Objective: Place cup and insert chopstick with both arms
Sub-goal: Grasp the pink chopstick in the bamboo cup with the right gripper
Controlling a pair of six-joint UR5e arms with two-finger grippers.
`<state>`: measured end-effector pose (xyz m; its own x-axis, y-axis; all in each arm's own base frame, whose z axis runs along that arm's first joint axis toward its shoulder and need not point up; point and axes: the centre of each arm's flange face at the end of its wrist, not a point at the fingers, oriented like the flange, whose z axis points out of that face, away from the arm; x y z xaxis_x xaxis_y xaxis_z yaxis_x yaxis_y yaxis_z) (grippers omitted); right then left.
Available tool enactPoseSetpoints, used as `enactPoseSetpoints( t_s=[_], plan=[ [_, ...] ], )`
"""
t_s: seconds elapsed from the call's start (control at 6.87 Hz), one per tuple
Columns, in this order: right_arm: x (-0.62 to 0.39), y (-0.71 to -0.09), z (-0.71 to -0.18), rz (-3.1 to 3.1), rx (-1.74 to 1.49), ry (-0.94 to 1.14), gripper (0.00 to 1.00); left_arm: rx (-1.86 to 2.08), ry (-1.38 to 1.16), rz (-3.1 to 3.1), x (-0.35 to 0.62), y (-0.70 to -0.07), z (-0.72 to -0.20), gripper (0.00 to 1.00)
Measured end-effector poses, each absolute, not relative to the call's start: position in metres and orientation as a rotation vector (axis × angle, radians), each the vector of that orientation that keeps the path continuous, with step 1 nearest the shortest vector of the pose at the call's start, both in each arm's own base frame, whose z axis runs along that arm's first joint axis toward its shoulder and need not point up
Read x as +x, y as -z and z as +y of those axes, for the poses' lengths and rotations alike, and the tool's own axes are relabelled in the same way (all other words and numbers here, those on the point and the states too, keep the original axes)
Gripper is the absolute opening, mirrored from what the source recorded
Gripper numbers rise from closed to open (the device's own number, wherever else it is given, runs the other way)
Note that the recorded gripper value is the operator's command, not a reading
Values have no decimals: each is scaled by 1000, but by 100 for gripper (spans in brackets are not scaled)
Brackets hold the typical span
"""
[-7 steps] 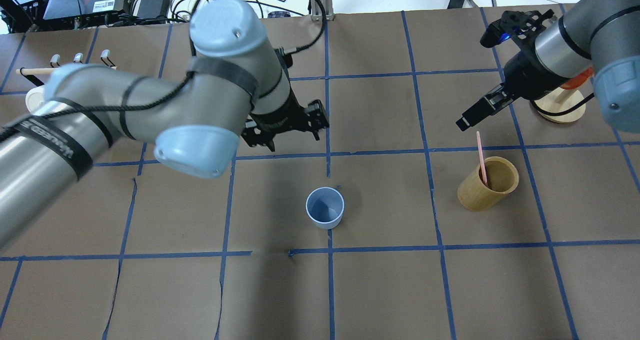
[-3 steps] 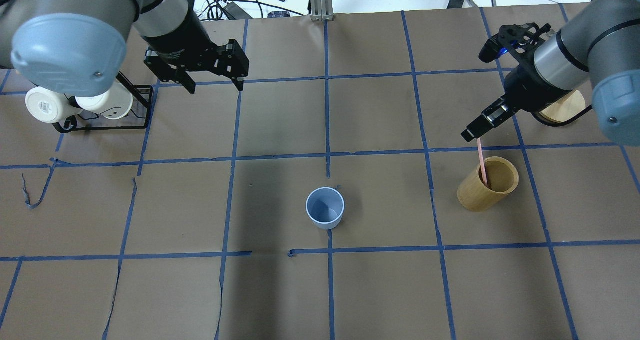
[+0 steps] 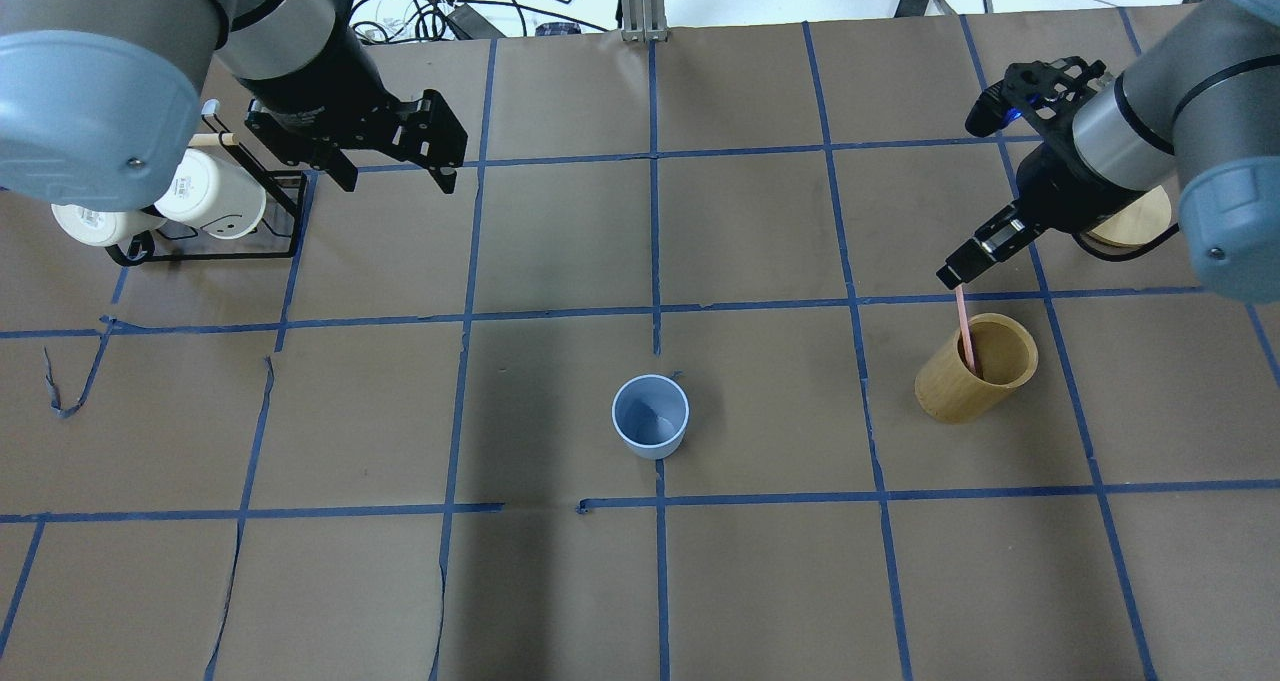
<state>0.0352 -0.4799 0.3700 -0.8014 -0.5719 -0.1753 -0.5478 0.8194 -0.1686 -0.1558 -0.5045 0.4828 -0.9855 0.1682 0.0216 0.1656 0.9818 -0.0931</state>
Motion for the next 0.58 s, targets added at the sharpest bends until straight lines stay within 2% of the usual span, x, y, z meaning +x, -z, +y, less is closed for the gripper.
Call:
enactPoseSetpoints(
  t_s=[0.15, 0.29, 0.44, 0.58],
  plan=[
    [35, -369, -480, 2783, -864, 164, 21, -278, -143, -3101, -155, -483, -503, 100],
    [36, -369, -480, 2781, -862, 166, 11, -280, -143, -3102, -153, -483, -503, 100],
    [35, -369, -480, 2781, -860, 167, 10, -279, -144, -3103, -152, -483, -502, 100],
    [35, -370, -480, 2781, -860, 170, 2, -279, -146, -3103, -151, -483, -502, 100]
  ],
)
